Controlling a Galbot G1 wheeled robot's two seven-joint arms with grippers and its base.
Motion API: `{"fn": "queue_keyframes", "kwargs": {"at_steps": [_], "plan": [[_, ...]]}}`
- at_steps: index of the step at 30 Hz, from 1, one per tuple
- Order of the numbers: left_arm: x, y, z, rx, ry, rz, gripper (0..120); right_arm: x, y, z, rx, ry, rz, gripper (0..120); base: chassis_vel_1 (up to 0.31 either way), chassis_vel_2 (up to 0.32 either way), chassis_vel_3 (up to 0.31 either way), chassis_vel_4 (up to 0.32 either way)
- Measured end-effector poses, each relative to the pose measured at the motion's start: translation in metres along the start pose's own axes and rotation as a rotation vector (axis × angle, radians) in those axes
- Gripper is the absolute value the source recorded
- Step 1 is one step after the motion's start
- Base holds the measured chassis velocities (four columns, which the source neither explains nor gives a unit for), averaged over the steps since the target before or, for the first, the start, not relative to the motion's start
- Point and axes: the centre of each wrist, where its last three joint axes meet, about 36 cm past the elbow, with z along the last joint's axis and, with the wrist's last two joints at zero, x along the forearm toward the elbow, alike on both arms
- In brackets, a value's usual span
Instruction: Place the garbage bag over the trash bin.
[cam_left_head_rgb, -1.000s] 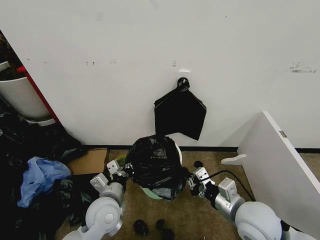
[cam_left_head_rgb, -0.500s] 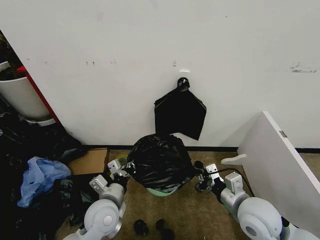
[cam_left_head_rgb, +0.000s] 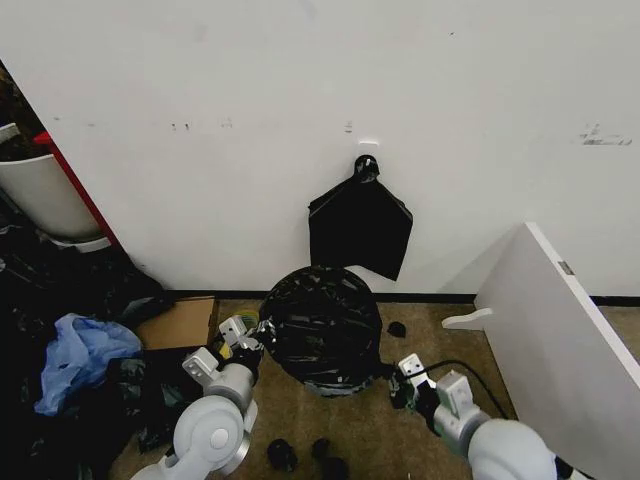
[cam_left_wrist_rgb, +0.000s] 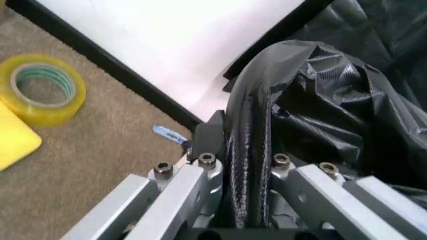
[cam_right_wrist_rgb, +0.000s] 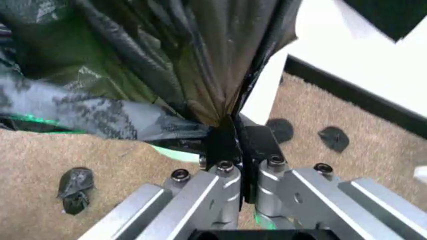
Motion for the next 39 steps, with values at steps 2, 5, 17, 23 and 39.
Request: {"fn": "queue_keyframes", "kwargs": {"at_steps": [2,5,17,23,39], "plan": [[0.0,-0.001,0.0,-0.002,0.004,-0.003,4,0.003,0.004,-0.002,0.007,-0.015,0.0,1,0.0,0.0,0.0,0.0],[0.0,-0.002,-0.001,-0.006,0.006,-0.009,4,0.006,0.006,-0.005,0.018,-0.029,0.005,8,0.0,0.0,0.0,0.0],[-0.017,0.005,-0.012,-0.051,-0.019,-0.1,4,0.042,0.021,-0.005,0.24,-0.127,0.026,55,0.0,0.0,0.0,0.0],[-0.019,0.004,-0.012,-0.053,-0.009,-0.11,4,0.043,0.031,0.004,0.335,-0.167,-0.024,77,0.0,0.0,0.0,0.0],[-0.015,-0.014,-0.005,-0.037,0.043,-0.092,4,-0.001,0.048,0.049,0.498,-0.217,-0.076,72,0.0,0.0,0.0,0.0]]}}
